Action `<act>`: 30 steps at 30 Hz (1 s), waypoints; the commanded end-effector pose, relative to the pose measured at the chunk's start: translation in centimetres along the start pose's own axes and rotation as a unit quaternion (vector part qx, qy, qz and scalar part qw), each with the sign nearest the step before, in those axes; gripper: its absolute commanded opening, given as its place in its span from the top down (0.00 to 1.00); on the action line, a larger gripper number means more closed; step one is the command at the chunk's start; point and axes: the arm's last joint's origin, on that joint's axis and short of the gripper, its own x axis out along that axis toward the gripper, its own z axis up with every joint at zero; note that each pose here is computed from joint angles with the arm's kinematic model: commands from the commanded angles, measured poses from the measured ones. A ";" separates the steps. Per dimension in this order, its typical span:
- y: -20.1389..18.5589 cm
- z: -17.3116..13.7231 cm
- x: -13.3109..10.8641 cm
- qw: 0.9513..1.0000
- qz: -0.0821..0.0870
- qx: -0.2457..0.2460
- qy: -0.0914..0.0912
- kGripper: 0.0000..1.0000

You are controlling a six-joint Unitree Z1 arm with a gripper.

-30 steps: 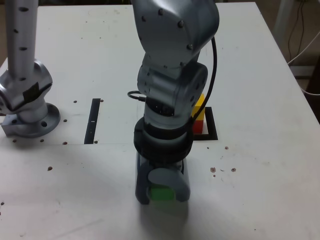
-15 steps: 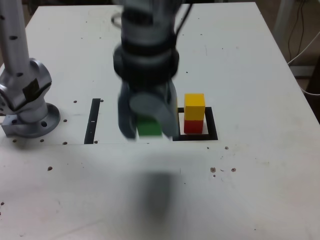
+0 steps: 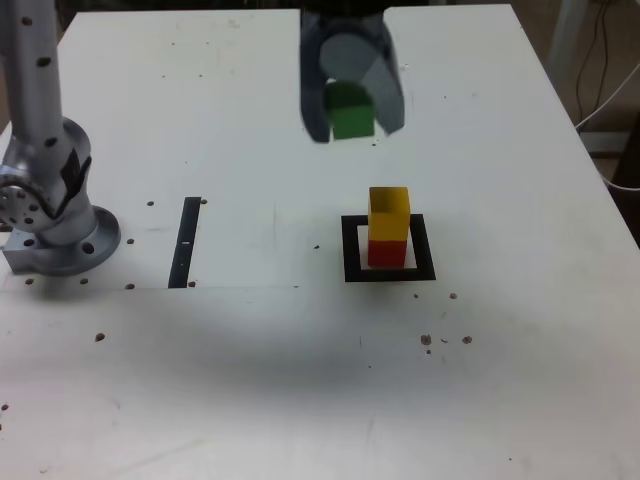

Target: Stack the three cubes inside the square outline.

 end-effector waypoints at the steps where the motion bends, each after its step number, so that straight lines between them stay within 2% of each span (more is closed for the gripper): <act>1: 0.6 0.7 0.5 1.000 0.000 -0.003 0.008 0.76; 8: 0.4 2.6 2.3 0.999 -0.028 -0.008 0.034 0.76; 12: -0.6 3.0 2.3 0.999 -0.036 -0.008 0.033 0.76; 17: -2.1 3.1 2.1 0.999 -0.039 -0.009 0.028 0.76; 30: -3.1 4.5 3.9 0.998 -0.038 -0.008 0.041 0.75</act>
